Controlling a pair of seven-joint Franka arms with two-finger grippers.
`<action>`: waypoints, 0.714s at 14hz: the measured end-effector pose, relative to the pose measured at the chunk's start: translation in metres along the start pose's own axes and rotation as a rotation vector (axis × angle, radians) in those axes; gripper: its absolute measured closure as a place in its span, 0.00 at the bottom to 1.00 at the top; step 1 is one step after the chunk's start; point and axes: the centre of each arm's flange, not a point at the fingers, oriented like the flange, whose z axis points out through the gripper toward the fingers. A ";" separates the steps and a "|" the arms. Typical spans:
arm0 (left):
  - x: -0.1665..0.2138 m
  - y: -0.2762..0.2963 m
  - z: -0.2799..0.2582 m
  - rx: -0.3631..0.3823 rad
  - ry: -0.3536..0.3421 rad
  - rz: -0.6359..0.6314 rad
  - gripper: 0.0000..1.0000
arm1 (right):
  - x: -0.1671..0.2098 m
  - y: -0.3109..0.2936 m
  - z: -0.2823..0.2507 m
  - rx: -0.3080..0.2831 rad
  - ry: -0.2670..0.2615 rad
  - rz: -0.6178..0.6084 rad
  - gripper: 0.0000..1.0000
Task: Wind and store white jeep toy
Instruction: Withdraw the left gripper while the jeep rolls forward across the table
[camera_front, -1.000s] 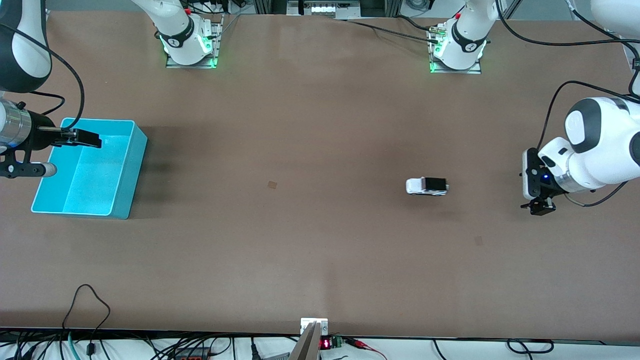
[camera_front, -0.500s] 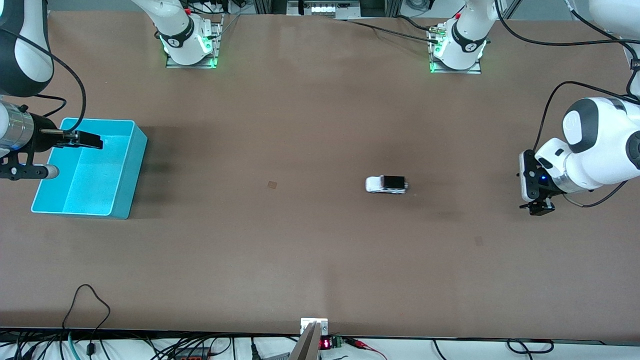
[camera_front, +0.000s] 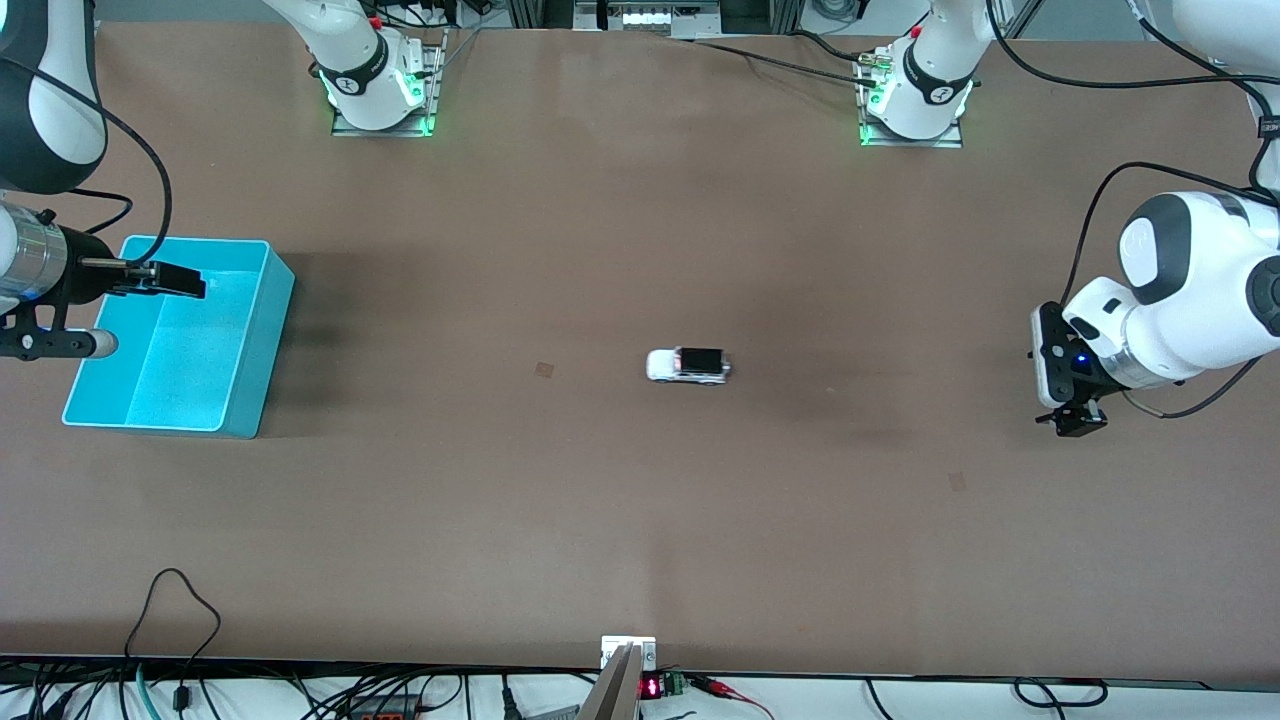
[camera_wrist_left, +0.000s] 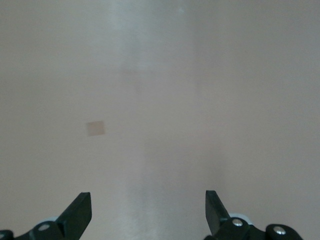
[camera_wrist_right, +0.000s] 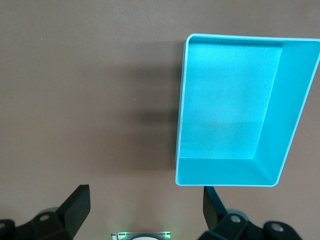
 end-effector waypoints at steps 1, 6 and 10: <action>0.006 -0.002 -0.006 0.011 -0.001 -0.034 0.00 | 0.000 0.000 0.000 0.000 0.000 0.000 0.00; 0.031 -0.002 -0.011 0.021 0.001 -0.265 0.00 | 0.000 0.000 0.000 0.003 0.000 0.000 0.00; 0.044 -0.001 -0.027 0.046 0.006 -0.530 0.00 | 0.000 -0.004 0.003 0.036 -0.007 -0.003 0.00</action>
